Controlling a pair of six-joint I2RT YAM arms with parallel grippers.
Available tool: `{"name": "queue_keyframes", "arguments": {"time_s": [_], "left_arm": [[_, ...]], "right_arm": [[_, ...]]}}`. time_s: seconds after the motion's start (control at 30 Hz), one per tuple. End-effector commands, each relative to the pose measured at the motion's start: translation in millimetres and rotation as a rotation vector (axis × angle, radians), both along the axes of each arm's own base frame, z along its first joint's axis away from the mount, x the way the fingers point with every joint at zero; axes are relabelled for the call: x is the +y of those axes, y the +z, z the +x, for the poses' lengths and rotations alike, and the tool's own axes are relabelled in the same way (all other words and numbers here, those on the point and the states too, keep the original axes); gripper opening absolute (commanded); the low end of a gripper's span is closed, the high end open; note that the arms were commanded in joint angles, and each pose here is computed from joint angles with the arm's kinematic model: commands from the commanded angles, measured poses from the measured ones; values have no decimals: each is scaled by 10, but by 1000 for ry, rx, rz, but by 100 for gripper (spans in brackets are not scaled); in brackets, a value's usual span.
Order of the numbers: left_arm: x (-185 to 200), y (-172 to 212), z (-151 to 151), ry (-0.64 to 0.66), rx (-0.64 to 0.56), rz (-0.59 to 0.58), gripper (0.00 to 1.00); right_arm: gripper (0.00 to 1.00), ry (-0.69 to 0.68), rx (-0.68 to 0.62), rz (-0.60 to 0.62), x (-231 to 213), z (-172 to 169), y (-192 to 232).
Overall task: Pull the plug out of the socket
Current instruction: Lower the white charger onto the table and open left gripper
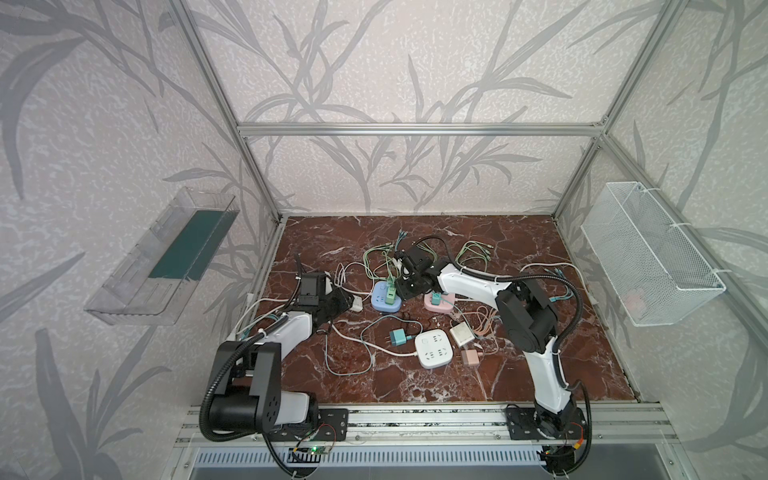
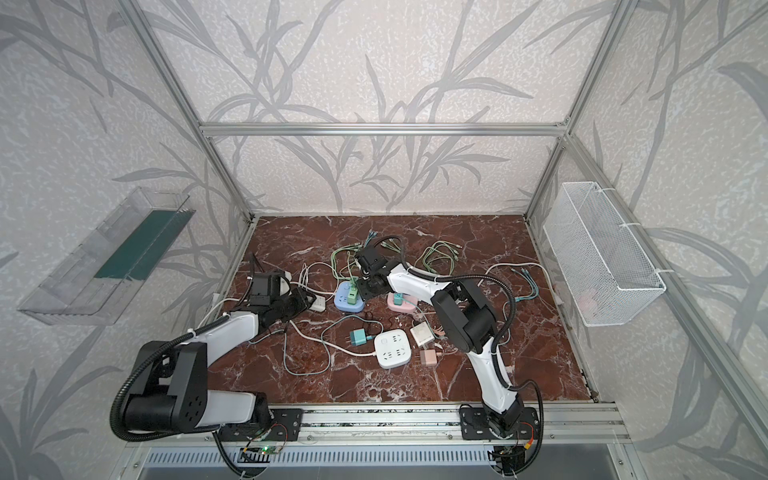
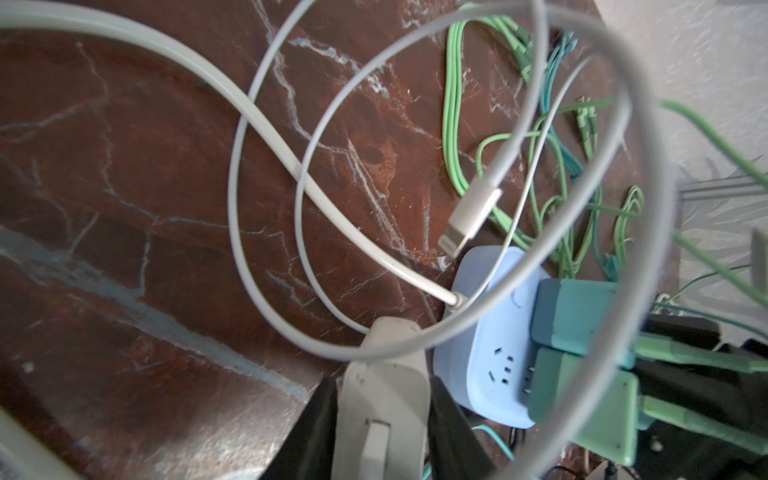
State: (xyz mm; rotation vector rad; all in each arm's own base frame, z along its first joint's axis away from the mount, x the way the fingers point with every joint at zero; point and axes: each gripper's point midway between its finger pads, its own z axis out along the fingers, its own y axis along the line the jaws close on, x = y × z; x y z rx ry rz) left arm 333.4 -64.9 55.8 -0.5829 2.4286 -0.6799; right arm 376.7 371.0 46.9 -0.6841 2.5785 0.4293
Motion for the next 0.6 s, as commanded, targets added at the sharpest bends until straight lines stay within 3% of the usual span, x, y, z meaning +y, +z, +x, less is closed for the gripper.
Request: {"name": "queue_keyframes", "arguments": {"time_s": [0.0,0.2,0.5,0.57], "left_arm": [[45,22,19,7,17,19,48],[137,29,-31,37,40,68,63],[303,112,-69,85,55,152,70],[351,126,-86,101,62,175,76]], "right_arm": [[53,36,71,-56,-89,-212,-188],[53,37,69,-51,-79,-207,-167],[53,35,62,-47,-73,-196,-124],[54,34,60,-46,-74,-193,-117]]}}
